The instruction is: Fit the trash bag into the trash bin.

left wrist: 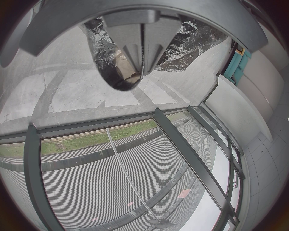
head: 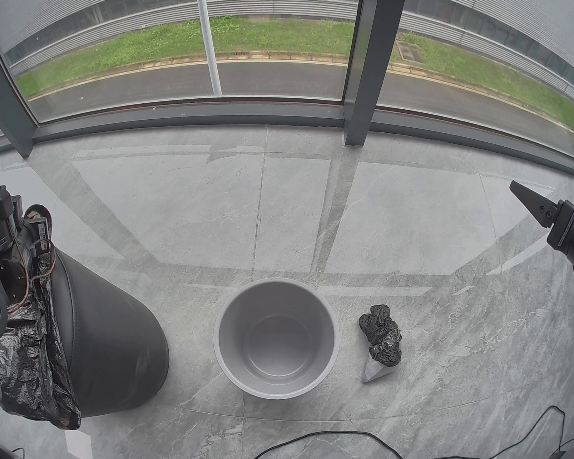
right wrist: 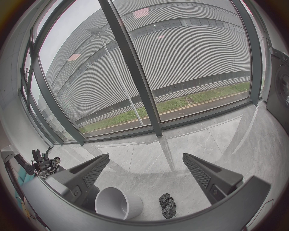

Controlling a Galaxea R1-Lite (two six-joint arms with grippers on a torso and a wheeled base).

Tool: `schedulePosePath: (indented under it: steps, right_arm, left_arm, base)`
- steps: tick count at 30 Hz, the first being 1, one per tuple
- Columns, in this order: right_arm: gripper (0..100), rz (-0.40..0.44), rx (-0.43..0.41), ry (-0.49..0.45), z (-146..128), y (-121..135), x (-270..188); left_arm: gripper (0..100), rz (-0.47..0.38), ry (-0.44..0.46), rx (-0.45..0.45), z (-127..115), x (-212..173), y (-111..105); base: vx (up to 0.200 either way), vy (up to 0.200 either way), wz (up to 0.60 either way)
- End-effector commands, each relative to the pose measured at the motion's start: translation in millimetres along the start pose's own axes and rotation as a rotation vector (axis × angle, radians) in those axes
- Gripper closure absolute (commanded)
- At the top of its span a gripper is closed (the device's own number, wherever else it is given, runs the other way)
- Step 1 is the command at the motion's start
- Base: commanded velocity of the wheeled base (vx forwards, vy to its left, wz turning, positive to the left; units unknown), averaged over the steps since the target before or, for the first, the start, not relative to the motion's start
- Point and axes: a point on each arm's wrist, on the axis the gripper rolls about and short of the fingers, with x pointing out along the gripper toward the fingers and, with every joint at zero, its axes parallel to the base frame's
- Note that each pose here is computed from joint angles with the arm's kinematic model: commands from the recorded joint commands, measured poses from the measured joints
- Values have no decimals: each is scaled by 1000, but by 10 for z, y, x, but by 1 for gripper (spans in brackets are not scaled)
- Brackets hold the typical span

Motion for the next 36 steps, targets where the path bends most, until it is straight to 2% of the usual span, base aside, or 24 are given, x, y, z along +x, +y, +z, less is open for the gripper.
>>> schedulePosePath:
  steps: [1, 6, 10, 13, 16, 18, 19, 20, 23, 27, 30, 36]
  right_arm:
    - [0, 2, 0, -4, 7, 3, -9]
    - [0, 7, 1, -9, 17, 13, -27]
    - [0, 30, 34, -26, 55, 57, -62]
    - [0, 103, 106, -50, 125, 180, -150]
    - [0, 184, 148, -22, 108, 303, -198]
    - [0, 239, 157, 10, 57, 388, -209]
    - [0, 249, 160, 19, 42, 402, -213]
    - [0, 304, 167, 68, -57, 485, -225]
    - [0, 357, 162, 145, -203, 587, -182]
    - [0, 381, 151, 239, -385, 714, -7]
    - [0, 406, 141, 311, -538, 844, 127]
    - [0, 459, 116, 421, -829, 1078, 268]
  left_arm:
    - [100, 6, -13, -9, 34, -22, 28]
    - [100, -4, -83, -67, 187, -167, 103]
    - [100, -102, -243, -290, 557, -483, 140]
    - [100, -144, -287, -398, 725, -629, 177]
    - [100, -239, -297, -508, 873, -831, 161]
    - [100, -324, -272, -582, 965, -978, 130]
    - [100, -337, -266, -593, 982, -1004, 131]
    - [100, -423, -222, -666, 1092, -1166, 136]
    - [100, -548, -132, -763, 1282, -1387, 171]
    - [100, -716, -28, -864, 1505, -1629, 284]
    - [100, -800, 34, -935, 1655, -1695, 325]
    - [100, -889, 118, -994, 1804, -1755, 333]
  base:
    - [0, 0, 0]
    - [0, 0, 0]
    - [0, 0, 0]
    - [0, 0, 0]
    - [0, 0, 0]
    - [0, 0, 0]
    - [0, 0, 0]
    - [0, 0, 0]
    - [0, 0, 0]
    - [0, 0, 0]
    - [0, 0, 0]
    - [0, 0, 0]
